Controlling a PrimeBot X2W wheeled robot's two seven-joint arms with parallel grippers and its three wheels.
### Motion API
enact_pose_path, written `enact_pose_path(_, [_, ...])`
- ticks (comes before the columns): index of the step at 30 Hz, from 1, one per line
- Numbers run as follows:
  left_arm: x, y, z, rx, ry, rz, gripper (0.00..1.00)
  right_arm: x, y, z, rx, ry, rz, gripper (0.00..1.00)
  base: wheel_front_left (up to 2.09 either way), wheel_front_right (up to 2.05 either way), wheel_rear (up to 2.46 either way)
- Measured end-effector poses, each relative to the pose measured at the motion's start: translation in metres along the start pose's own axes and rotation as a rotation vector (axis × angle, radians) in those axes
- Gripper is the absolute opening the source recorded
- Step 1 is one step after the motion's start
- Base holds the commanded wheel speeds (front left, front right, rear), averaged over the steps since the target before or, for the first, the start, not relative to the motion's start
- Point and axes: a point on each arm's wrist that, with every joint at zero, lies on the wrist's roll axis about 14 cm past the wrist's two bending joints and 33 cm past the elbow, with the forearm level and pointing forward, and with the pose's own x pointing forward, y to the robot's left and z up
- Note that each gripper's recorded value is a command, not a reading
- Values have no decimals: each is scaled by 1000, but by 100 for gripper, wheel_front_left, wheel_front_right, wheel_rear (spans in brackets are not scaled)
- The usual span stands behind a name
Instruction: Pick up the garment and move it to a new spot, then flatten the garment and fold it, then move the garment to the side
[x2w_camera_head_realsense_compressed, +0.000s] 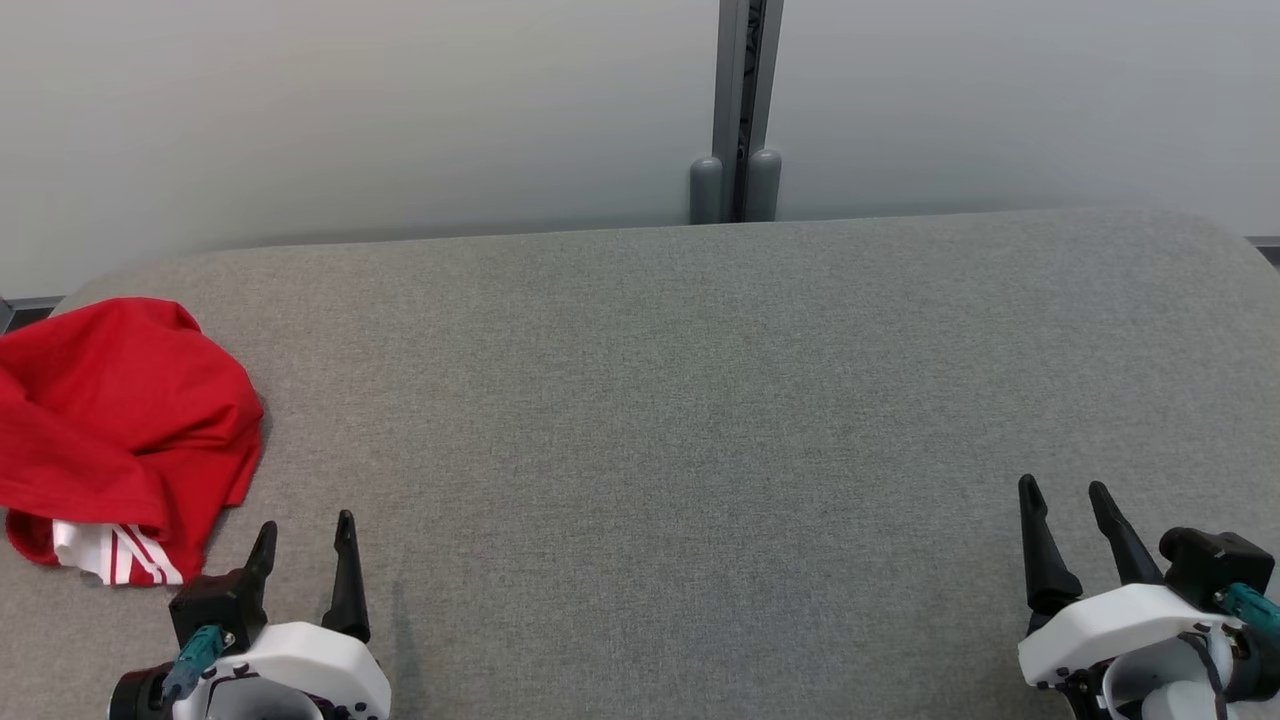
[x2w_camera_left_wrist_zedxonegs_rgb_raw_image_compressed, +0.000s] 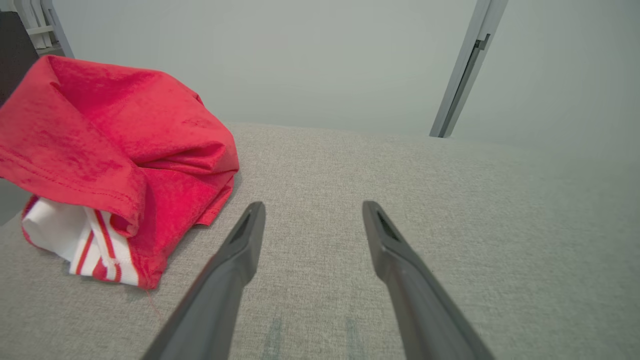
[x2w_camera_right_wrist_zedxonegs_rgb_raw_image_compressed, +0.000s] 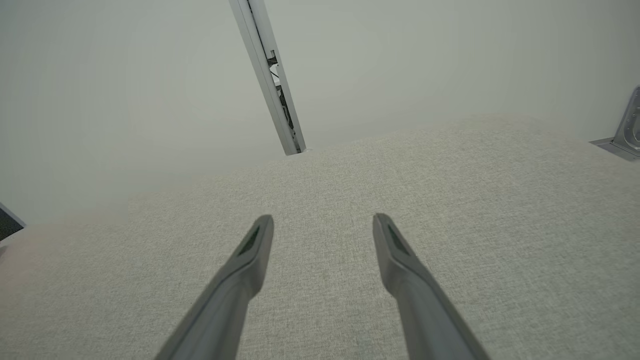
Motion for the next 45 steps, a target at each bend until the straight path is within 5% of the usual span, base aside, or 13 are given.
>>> enact_pose_path(25, [-2, 11, 0, 184, -34, 32, 100, 12, 20, -12, -191, 21, 87, 100, 0, 0, 0])
enact_pose_path(33, [-23, 54, -2, 210, -29, 160, 100, 31, 70, -28, -246, 48, 239, 100, 0, 0, 0])
enact_pose_path(45, [-105, 152, -27, 110, 45, 494, 100, 39, 186, -70, -246, 128, 565, 100, 0, 0, 0])
